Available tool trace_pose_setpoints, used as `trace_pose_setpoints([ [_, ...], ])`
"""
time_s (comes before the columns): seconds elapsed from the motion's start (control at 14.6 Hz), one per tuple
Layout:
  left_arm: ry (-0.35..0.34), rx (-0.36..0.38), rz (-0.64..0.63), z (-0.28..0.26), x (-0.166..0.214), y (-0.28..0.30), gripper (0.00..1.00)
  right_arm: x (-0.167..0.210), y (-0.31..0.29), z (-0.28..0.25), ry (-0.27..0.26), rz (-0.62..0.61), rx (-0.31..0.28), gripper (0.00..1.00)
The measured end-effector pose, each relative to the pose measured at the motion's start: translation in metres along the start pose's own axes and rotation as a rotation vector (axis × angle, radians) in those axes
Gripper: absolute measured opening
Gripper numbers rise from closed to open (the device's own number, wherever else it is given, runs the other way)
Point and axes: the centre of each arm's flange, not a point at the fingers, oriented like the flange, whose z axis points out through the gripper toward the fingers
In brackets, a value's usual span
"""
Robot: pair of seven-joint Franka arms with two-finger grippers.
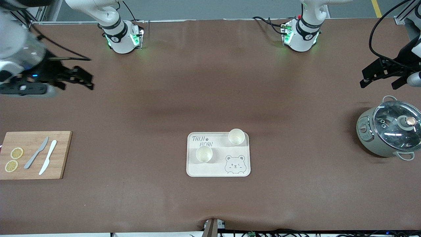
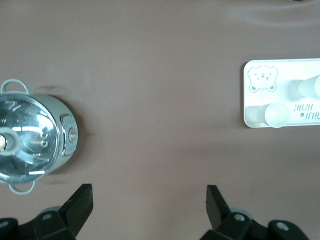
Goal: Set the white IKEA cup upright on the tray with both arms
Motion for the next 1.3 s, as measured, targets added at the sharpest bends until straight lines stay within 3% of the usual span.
trace_pose_setpoints([
  [0.21, 0.006, 0.042, 0.128, 0.003, 0.002, 0.0, 1.0, 0.005, 0.052, 0.002, -0.002, -0.01, -0.058, 1.0],
  [0.41, -0.012, 0.05, 0.176, 0.011, 0.004, 0.0, 1.0, 0.005, 0.05, 0.002, -0.002, -0.023, -0.078, 1.0],
  [0.75, -0.072, 0.047, 0.176, 0.022, 0.001, -0.002, 1.0, 0.006, 0.065, 0.002, -0.004, -0.033, -0.077, 1.0],
  [1.3, -0.095, 0.046, 0.167, 0.024, -0.002, -0.006, 1.0, 0.006, 0.067, 0.003, -0.006, -0.034, -0.077, 1.0],
])
